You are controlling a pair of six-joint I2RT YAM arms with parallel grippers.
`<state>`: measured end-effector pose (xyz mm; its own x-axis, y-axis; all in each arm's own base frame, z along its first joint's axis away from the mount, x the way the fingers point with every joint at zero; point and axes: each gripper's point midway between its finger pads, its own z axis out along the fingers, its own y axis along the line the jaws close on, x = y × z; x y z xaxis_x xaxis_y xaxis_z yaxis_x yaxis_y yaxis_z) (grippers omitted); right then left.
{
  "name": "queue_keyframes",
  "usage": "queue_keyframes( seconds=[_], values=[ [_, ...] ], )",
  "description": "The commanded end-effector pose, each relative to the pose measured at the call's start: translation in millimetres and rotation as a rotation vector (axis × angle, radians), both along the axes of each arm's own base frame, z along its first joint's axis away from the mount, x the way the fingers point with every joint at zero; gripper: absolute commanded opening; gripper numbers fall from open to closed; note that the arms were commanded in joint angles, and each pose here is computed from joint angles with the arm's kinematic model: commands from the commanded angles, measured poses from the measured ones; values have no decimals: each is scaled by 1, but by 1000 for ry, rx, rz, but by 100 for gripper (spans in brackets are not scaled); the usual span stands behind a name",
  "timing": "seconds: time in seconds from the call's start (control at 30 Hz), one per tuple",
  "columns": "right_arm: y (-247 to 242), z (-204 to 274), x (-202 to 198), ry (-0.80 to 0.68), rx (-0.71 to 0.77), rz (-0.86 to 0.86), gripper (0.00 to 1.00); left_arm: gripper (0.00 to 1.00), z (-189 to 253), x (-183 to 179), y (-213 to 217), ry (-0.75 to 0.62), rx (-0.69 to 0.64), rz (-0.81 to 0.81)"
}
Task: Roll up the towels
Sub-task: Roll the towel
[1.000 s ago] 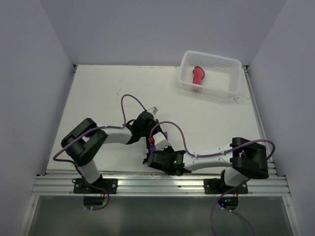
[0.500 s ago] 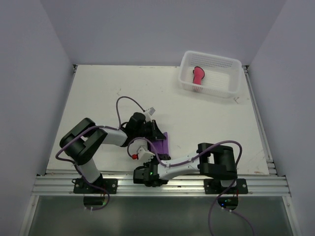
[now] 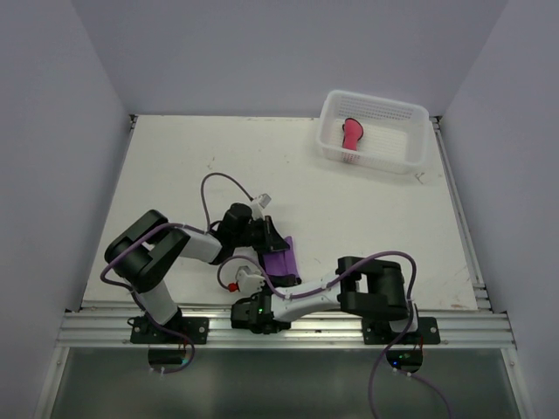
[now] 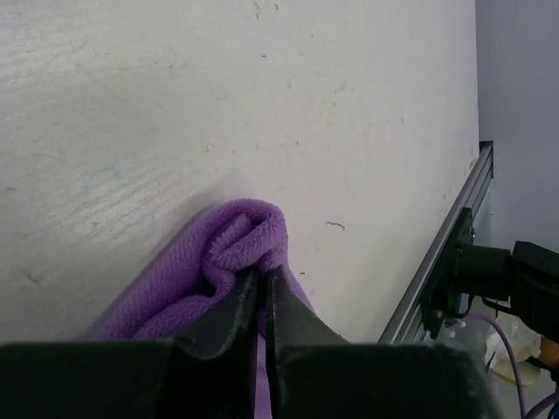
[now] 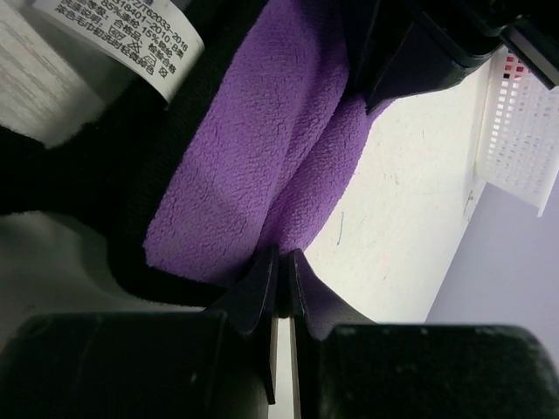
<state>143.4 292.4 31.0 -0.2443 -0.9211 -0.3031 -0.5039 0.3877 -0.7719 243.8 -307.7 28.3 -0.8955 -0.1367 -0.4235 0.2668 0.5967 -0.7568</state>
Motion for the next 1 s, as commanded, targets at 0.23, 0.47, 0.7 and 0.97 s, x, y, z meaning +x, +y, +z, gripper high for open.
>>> queue_keyframes(
  seconds=[0.23,0.47,0.7,0.97],
  values=[
    [25,-31,-34,192,77,37,0,0,-7,26,29,-150,98,108],
    [39,-32,-43,257,176,26,0,0,-20,20,42,-142,153,126],
    [37,-31,-43,305,268,-33,3,0,-30,15,49,-136,191,130],
    [31,-20,-33,363,400,-118,9,0,-41,10,54,-117,209,129]
  ],
)
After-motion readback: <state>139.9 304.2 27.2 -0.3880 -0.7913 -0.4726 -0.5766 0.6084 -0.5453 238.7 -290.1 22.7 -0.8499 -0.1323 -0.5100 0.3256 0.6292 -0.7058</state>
